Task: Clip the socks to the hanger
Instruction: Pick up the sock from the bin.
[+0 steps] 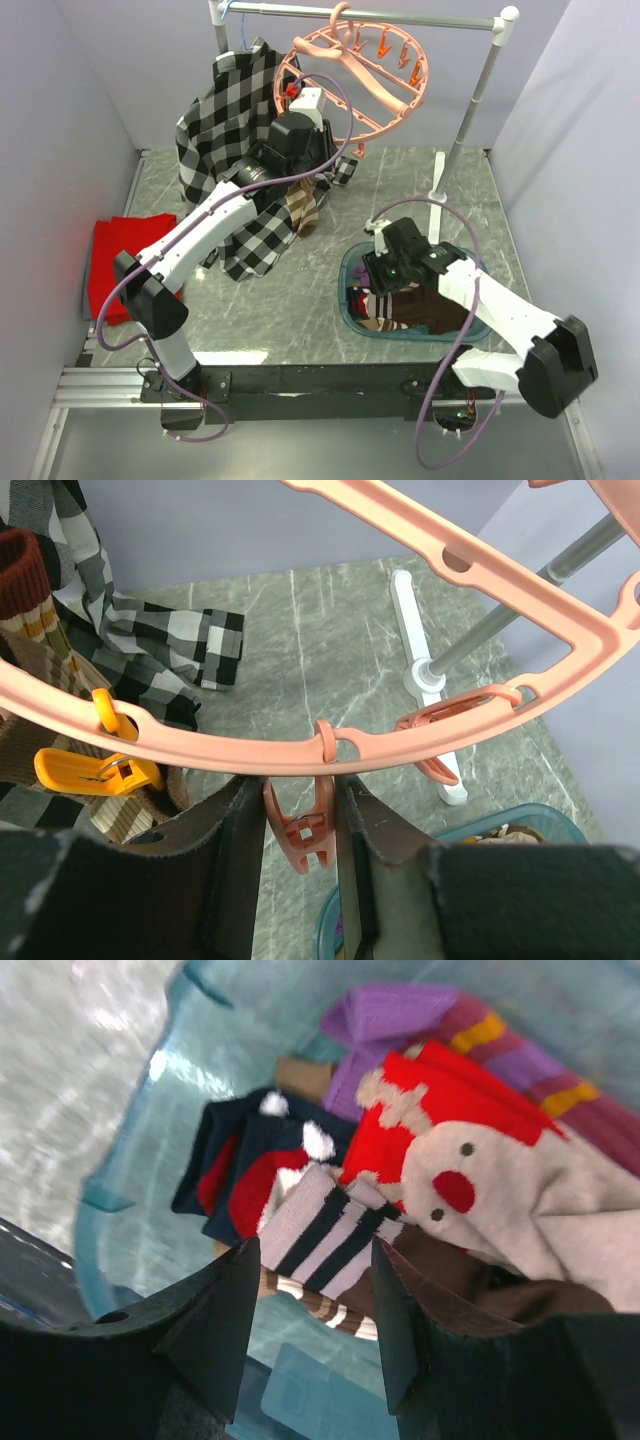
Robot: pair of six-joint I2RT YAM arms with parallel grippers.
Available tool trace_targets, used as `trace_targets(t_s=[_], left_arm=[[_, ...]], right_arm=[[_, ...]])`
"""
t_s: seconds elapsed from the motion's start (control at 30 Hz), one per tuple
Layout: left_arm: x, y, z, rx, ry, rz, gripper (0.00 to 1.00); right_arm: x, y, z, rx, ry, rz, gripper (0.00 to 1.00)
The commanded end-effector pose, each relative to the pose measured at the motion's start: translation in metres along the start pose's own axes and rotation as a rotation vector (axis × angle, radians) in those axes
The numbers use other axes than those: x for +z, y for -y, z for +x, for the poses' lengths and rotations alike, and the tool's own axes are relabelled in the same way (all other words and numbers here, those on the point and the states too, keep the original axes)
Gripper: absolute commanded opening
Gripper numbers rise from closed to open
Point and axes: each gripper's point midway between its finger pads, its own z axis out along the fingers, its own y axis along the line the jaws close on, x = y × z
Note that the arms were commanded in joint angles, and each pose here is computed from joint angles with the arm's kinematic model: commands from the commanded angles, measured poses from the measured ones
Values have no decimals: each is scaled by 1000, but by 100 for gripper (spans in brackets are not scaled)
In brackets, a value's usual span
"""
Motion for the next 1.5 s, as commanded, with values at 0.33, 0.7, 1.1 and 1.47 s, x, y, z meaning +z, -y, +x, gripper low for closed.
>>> trace_targets(t_s=[0.33,0.7,1.1,1.47], left_arm=[[-9,9,-25,6,42,33,1],[-8,8,-26,7,45,29,1],[-10,9,-28,12,50,29,1],[-9,12,-29,9,50,41,1]], right_arm=[[35,-9,35,-71,-280,2,51],[34,17,29,-74,-254,171,1],[-33,65,-37,79,104,293,0],[-110,45,-109,69,559,131,0]])
